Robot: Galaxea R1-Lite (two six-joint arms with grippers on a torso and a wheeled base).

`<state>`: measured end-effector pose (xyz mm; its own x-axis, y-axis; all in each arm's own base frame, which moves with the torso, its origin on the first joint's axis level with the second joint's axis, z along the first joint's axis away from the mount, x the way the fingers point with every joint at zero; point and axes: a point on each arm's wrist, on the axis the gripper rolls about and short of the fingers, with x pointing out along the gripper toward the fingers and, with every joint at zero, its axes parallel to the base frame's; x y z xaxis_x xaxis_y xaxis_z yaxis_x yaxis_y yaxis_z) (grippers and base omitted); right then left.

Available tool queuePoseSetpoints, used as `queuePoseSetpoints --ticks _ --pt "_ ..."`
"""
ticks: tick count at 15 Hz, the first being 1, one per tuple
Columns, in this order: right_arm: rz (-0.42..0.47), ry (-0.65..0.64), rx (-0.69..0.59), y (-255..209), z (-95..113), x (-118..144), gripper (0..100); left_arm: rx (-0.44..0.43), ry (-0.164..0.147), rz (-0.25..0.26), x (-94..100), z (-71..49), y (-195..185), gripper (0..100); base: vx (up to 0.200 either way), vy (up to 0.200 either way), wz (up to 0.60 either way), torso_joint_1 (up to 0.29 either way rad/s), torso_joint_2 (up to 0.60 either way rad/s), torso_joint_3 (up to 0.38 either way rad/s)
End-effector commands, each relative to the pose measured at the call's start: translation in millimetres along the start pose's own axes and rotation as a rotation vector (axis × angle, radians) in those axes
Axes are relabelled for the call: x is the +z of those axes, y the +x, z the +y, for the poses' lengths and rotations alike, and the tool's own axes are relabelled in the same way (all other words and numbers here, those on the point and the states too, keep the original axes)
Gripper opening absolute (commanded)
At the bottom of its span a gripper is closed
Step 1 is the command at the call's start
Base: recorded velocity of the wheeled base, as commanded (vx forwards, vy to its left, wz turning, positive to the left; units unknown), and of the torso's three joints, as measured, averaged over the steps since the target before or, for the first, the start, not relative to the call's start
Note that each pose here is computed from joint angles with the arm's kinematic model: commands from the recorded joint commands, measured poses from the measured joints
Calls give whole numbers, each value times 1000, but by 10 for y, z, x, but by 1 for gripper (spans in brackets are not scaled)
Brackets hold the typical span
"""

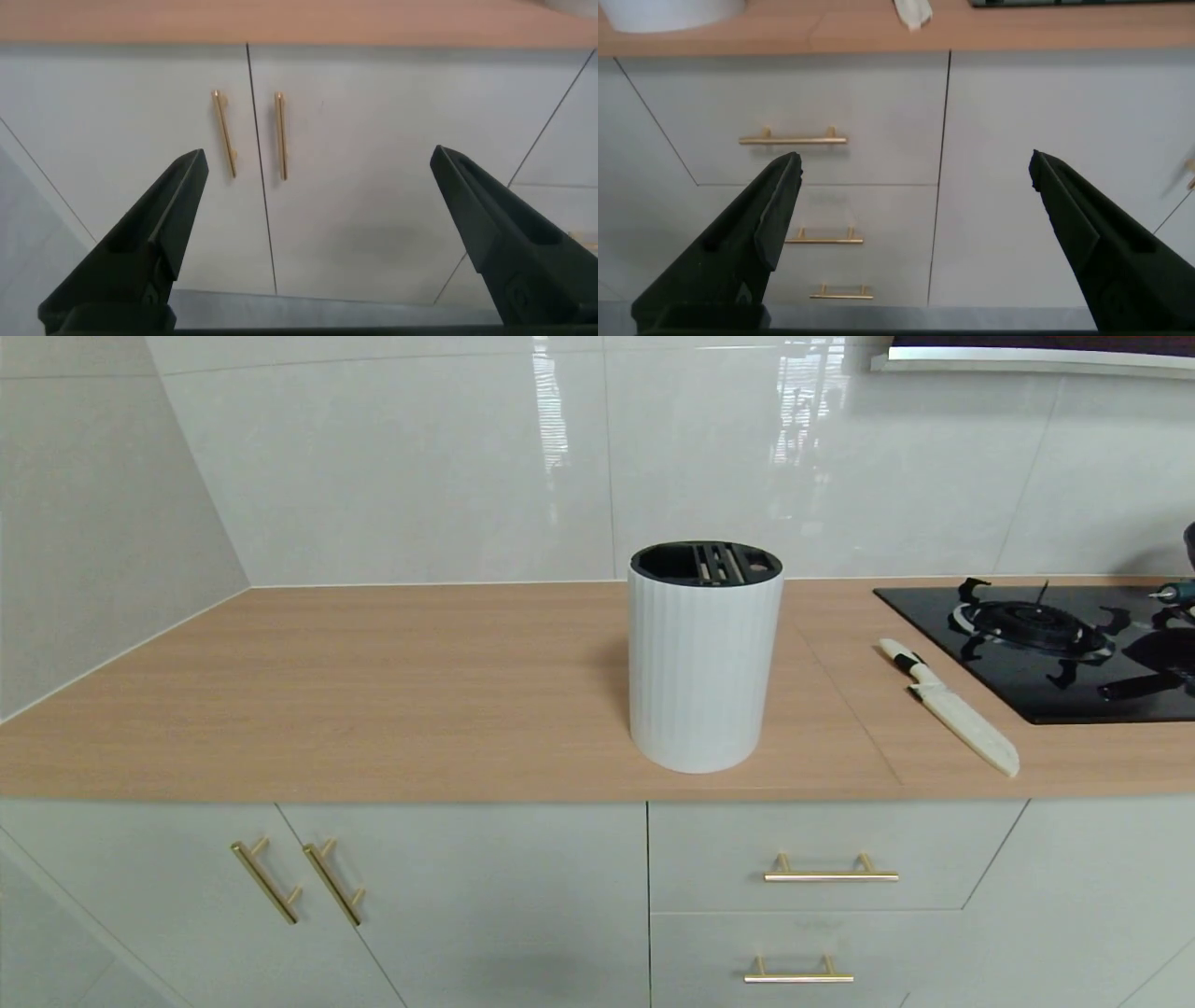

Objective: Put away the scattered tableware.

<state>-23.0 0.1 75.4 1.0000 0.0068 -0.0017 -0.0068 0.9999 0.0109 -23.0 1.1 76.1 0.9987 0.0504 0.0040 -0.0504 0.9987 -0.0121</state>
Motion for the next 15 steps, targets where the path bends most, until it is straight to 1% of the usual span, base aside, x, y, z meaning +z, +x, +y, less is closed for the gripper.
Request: queuePoseSetpoints --ticks 1,9,15 --pt "1 1 -1 1 0 0 100 0 0 1 -1 0 0 100 0 0 0 183 -476 -300" --pt "1 1 -1 1 0 0 100 0 0 1 -1 0 0 100 0 0 0 211 -516 -305" --pt "1 1 -2 1 -1 0 100 0 0 1 -1 0 0 100 0 0 0 254 -574 -324"
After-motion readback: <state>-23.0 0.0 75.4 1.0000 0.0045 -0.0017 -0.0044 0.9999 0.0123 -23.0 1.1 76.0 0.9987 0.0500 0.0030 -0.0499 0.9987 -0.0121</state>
